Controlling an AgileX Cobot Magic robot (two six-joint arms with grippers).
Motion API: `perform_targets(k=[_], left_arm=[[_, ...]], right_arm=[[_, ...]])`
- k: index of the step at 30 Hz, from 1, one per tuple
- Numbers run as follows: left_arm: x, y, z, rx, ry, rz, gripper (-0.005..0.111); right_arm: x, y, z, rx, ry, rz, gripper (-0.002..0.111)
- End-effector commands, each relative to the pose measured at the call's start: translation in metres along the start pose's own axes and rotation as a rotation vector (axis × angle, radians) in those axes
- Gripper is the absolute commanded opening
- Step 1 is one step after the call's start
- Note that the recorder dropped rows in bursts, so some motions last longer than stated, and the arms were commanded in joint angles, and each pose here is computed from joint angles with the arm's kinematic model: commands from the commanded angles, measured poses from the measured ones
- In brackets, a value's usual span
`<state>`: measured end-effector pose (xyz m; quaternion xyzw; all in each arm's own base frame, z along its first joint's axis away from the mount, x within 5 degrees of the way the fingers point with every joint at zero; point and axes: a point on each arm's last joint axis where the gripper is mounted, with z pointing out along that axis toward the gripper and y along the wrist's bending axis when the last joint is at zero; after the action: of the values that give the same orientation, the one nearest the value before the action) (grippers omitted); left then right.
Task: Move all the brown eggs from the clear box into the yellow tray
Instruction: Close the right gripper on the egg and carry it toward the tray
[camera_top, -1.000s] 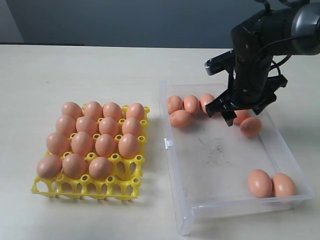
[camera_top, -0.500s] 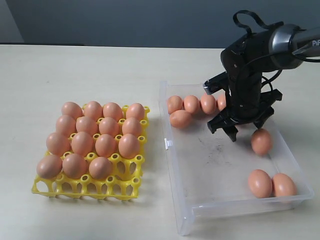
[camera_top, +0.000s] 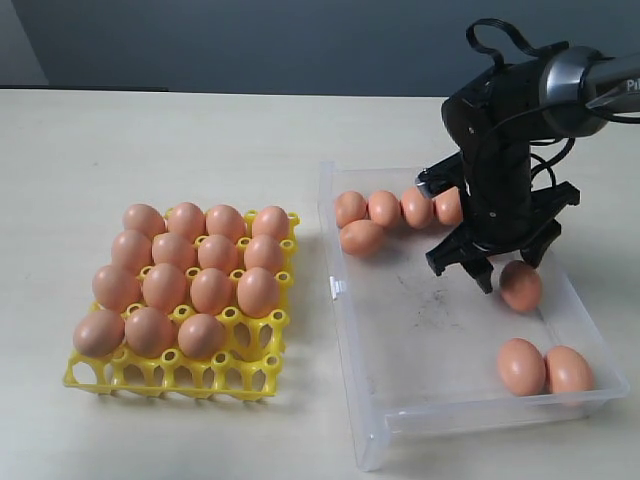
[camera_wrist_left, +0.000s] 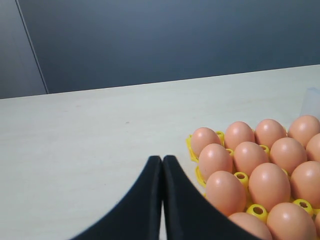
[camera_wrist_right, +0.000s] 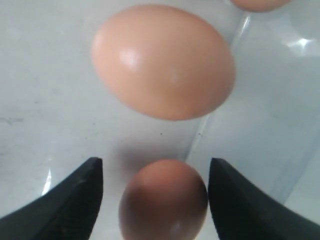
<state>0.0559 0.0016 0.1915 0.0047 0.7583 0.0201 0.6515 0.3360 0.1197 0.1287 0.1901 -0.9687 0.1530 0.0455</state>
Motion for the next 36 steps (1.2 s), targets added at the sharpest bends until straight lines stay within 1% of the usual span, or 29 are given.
perform_targets(k=[1, 6, 8, 9, 10, 11, 13, 15, 17, 19, 20, 21, 22, 23, 26, 28, 32, 36], left_arm=[[-0.001, -0.001, 0.000, 0.010, -0.006, 0.001, 0.000], [-0.001, -0.001, 0.000, 0.010, -0.006, 0.001, 0.000], [-0.001, -0.001, 0.000, 0.010, -0.006, 0.001, 0.000], [-0.001, -0.001, 0.000, 0.010, -0.006, 0.001, 0.000], [-0.001, -0.001, 0.000, 0.010, -0.006, 0.001, 0.000], [-0.001, -0.001, 0.000, 0.010, -0.006, 0.001, 0.000], [-0.001, -0.001, 0.000, 0.010, -0.006, 0.001, 0.000], [-0.001, -0.001, 0.000, 0.010, -0.006, 0.001, 0.000], [-0.001, -0.001, 0.000, 0.010, -0.006, 0.001, 0.000], [-0.001, -0.001, 0.000, 0.010, -0.006, 0.001, 0.000], [-0.001, -0.001, 0.000, 0.010, -0.006, 0.001, 0.000], [-0.001, -0.001, 0.000, 0.010, -0.006, 0.001, 0.000], [-0.001, -0.001, 0.000, 0.010, -0.006, 0.001, 0.000], [-0.001, -0.001, 0.000, 0.010, -0.006, 0.001, 0.000], [-0.001, -0.001, 0.000, 0.010, -0.006, 0.001, 0.000], [-0.001, -0.001, 0.000, 0.010, -0.006, 0.001, 0.000], [-0.001, -0.001, 0.000, 0.010, -0.006, 0.001, 0.000], [-0.001, -0.001, 0.000, 0.010, -0.006, 0.001, 0.000]], right_arm=[[0.004, -0.001, -0.004, -0.026, 0.014, 0.008, 0.059], [0.007, -0.002, -0.004, -0.019, 0.052, 0.001, 0.058], [0.004, -0.001, -0.004, -0.028, 0.016, 0.002, 0.045], [0.001, 0.000, -0.003, -0.038, -0.011, 0.004, 0.026], [0.000, 0.001, -0.003, -0.040, -0.020, 0.004, 0.016], [-0.001, 0.001, -0.003, -0.041, -0.026, 0.004, -0.001], [-0.001, 0.000, -0.004, -0.040, -0.041, 0.004, 0.000], [-0.001, -0.001, -0.016, -0.060, -0.093, 0.017, 0.000], [0.002, -0.001, -0.040, -0.138, -0.190, 0.048, 0.000], [0.006, 0.002, -0.069, -0.268, -0.325, 0.049, 0.000], [0.010, 0.006, -0.090, -0.373, -0.408, 0.030, 0.000], [0.013, 0.013, -0.104, -0.435, -0.469, -0.016, 0.000], [0.016, 0.018, -0.114, -0.443, -0.511, -0.061, 0.000], [0.019, 0.028, -0.122, -0.433, -0.548, -0.111, 0.000], [0.022, 0.050, -0.132, -0.393, -0.606, -0.209, 0.000], [0.025, 0.077, -0.137, -0.352, -0.674, -0.310, 0.000], [0.031, 0.100, -0.132, -0.362, -0.723, -0.356, 0.000], [0.035, 0.104, -0.127, -0.380, -0.713, -0.346, 0.000]])
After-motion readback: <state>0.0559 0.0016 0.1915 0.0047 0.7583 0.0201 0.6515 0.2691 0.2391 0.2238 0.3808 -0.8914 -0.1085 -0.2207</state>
